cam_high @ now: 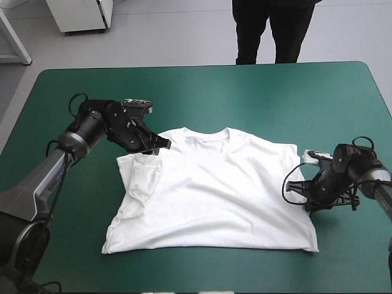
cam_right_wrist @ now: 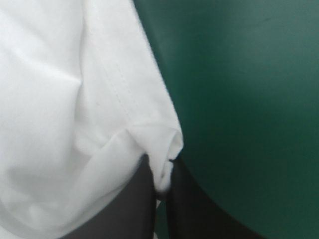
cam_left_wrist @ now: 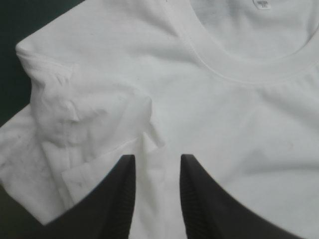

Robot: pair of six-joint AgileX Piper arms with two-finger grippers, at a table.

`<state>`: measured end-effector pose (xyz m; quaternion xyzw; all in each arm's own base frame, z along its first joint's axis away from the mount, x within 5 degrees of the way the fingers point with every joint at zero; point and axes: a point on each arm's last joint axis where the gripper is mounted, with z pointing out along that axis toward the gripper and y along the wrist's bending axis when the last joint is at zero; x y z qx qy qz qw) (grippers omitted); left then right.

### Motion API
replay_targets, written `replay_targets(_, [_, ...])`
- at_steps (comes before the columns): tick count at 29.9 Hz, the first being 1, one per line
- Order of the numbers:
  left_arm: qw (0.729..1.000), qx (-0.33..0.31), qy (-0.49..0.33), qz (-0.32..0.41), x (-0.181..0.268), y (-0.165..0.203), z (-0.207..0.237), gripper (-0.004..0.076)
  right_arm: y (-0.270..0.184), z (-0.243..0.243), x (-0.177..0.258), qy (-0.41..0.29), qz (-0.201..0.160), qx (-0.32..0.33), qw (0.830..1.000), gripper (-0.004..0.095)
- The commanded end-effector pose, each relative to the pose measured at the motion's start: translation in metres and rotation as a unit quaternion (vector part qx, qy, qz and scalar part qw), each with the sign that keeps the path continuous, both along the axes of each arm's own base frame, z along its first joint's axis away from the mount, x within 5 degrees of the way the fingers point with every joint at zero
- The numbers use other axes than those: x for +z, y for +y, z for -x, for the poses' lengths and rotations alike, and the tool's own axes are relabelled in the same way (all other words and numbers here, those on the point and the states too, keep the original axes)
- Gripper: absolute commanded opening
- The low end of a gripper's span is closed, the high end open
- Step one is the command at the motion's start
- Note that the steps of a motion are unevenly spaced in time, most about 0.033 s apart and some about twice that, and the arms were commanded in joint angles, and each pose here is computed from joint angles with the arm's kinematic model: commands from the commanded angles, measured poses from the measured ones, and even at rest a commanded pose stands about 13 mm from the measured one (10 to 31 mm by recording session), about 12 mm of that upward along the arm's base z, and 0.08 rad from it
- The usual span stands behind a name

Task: Fold the cloth

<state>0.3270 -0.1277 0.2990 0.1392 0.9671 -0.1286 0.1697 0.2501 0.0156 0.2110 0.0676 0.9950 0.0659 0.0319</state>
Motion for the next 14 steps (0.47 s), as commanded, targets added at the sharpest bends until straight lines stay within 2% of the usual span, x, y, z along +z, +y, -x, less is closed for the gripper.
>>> replay_targets(1, [0.999, 0.004, -0.046, 0.028, 0.027, -0.001, 0.005, 0.0226, -0.003, -0.006, 0.014, -0.038, 0.008, 0.003, 0.999, -0.0013])
replay_targets(8, [0.998, 0.005, -0.049, 0.028, 0.027, -0.001, 0.004, 0.0226, 0.001, -0.006, 0.06, -0.088, 0.002, 0.028, 0.996, -0.0013])
replay_targets(10, [0.998, 0.006, -0.051, 0.029, 0.027, -0.001, 0.004, 0.0226, 0.008, -0.004, 0.07, -0.1, -0.011, 0.042, 0.994, -0.0013])
replay_targets(14, [0.998, 0.006, -0.054, 0.03, 0.027, -0.001, 0.003, 0.0225, 0.03, 0.001, 0.081, -0.098, -0.062, 0.074, 0.99, -0.0013])
